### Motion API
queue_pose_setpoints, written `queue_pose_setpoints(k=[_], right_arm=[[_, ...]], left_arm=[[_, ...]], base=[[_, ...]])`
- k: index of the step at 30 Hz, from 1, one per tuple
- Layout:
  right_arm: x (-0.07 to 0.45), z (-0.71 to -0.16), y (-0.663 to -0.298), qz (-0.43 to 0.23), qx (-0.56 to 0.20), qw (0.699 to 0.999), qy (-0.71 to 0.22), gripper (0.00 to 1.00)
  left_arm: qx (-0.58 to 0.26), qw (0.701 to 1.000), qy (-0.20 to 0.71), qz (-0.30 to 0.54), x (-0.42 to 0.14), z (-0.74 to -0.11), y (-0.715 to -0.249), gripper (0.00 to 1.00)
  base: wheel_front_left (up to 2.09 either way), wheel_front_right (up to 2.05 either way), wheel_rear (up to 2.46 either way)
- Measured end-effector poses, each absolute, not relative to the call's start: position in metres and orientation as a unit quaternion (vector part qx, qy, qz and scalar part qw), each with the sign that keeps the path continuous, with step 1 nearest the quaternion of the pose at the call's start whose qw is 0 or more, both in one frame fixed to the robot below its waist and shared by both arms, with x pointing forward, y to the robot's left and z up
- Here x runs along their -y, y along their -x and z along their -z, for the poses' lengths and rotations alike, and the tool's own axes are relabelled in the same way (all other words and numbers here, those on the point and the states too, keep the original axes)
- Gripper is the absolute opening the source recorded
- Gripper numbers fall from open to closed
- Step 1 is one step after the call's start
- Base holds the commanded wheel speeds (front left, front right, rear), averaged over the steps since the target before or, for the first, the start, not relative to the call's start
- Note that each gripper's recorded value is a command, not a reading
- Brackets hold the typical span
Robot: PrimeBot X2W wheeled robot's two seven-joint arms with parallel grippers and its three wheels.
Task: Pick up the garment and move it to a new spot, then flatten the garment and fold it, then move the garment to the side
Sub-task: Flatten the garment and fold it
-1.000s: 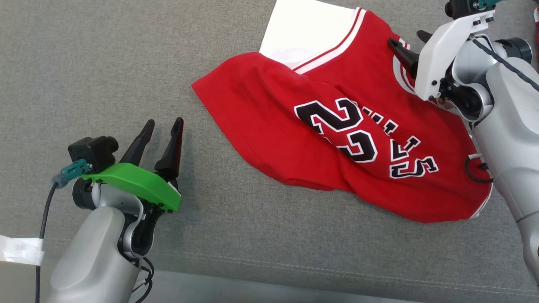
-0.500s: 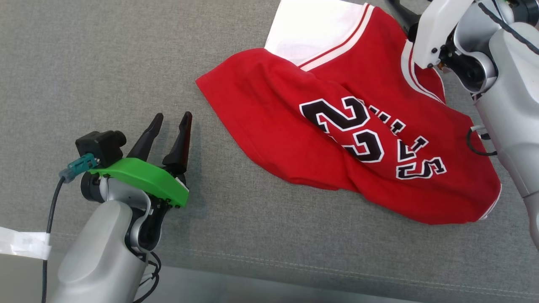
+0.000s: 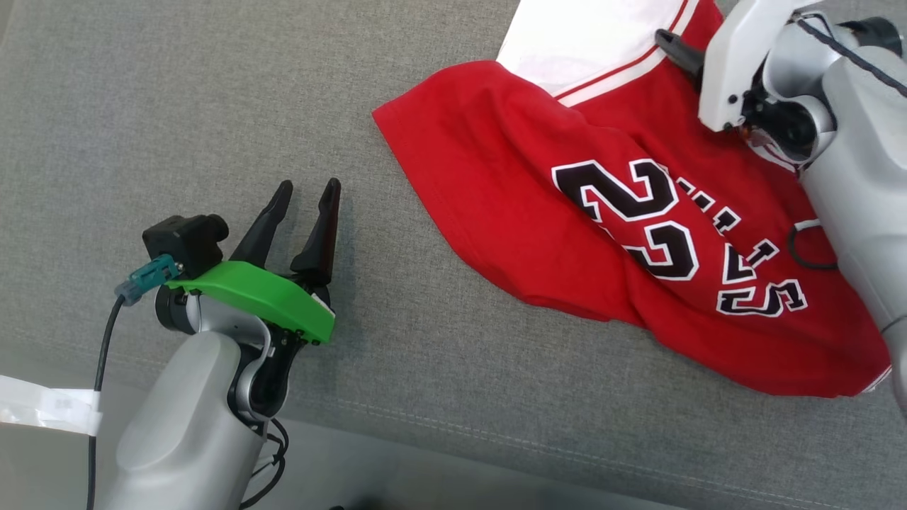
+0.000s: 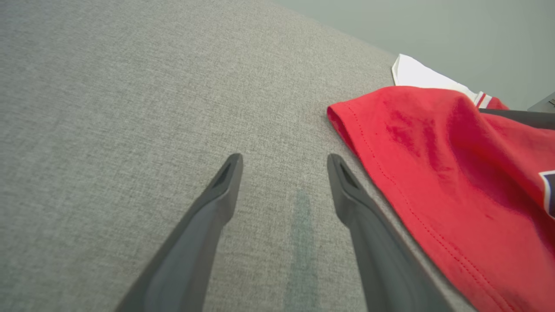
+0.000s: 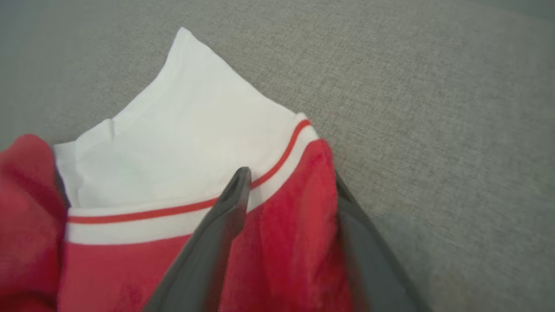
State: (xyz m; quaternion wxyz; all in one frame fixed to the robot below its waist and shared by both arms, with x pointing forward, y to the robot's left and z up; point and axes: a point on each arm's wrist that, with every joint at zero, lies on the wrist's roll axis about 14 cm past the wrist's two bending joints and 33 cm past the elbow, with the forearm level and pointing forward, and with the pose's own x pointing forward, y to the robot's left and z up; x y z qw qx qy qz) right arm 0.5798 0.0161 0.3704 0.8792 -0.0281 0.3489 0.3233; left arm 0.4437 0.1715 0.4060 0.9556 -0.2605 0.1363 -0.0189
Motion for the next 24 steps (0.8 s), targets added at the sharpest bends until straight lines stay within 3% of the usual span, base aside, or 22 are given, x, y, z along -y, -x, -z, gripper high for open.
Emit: queue_pose_setpoints(k=[1,8,16,24], right_arm=[[-0.023,-0.369,-0.576,-0.330,-0.353,0.875,0.024,0.01],[-0.033,-0.375,-0.563,-0.346,-0.356,0.868,0.017,0.00],[0.000,-0.417,-0.589,-0.305,-0.270,0.913,-0.016,0.00],[0.024,-0.433,-0.588,-0.279,-0.245,0.927,-0.041,0.00]], left_arm=[[-0.137,0.956,0.260,0.017,-0.173,-0.405,-0.443,1.00],[-0.130,0.958,0.255,0.017,-0.177,-0.408,-0.444,1.00],[-0.133,0.956,0.258,0.037,-0.165,-0.409,-0.450,1.00],[-0.141,0.958,0.236,0.079,-0.151,-0.418,-0.478,1.00]], base=[[0.00,0.00,0.00],[0.00,0.00,0.00],[0.00,0.00,0.00],[0.00,0.00,0.00]])
